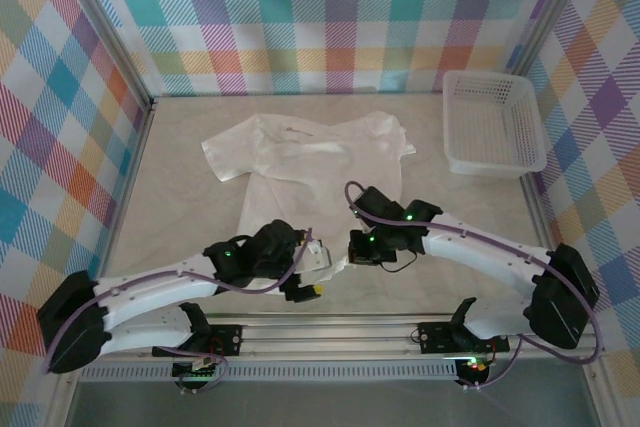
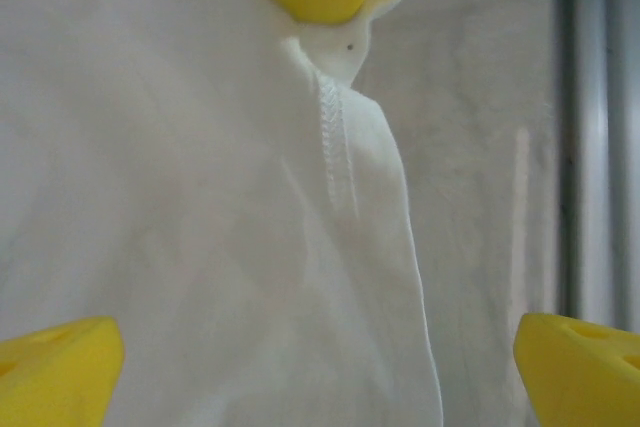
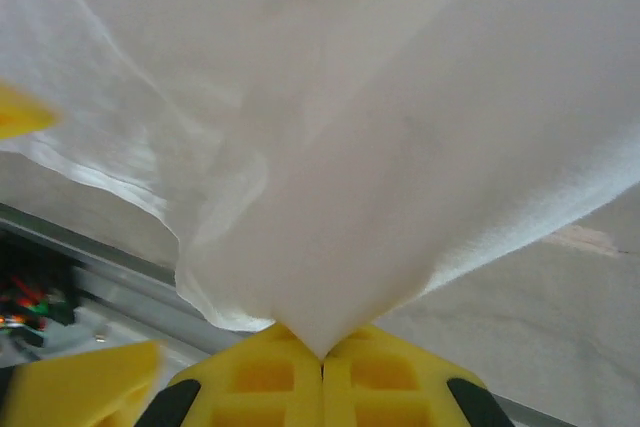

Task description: Fold the inside-out t-shirt

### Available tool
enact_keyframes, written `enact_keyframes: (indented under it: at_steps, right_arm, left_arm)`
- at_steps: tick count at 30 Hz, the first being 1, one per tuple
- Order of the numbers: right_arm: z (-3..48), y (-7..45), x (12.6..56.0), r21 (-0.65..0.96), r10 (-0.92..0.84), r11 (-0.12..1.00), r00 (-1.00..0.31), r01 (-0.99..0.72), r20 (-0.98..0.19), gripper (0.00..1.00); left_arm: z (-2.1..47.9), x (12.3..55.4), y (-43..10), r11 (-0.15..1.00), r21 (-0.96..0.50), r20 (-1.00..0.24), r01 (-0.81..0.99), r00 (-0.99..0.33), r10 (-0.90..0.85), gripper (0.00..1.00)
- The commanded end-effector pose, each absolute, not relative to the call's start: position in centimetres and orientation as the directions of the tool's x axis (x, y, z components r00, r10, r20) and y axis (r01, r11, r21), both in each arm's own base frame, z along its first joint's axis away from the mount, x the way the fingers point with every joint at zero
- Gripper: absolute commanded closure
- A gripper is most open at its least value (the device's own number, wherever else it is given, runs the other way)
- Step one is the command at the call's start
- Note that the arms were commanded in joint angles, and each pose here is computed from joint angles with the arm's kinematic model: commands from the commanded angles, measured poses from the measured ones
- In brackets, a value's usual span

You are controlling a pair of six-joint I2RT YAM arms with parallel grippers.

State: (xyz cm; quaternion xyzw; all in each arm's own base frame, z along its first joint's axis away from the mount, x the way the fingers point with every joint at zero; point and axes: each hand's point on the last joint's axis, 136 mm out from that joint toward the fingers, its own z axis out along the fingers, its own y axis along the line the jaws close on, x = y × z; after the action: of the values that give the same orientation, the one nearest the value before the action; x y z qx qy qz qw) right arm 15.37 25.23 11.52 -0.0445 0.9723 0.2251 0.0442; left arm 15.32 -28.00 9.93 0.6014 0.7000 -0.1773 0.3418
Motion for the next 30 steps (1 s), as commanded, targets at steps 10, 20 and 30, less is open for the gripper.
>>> enact_keyframes:
  at_steps: [10, 20, 30]
  right_arm:
    - [11.1, 24.2, 15.7, 0.440, 0.006, 0.898, -0.999, -0.015, -0.047, 1.00]
    - [11.1, 20.1, 16.3, 0.380, 0.092, 0.924, -0.990, 0.046, -0.105, 1.00]
    - [11.6, 18.0, 16.4, 0.355, 0.151, 0.930, -0.979, 0.094, -0.137, 1.00]
  left_arm:
    - [8.7, 21.0, -29.2, 0.448, 0.310, -0.714, 0.838, -0.105, 0.692, 0.37]
    - [8.9, 22.1, -27.0, 0.569, 0.183, -0.721, 0.801, -0.284, 0.632, 0.46]
    - [7.0, 23.5, -25.6, 0.674, 0.097, -0.682, 0.732, -0.445, 0.581, 0.51]
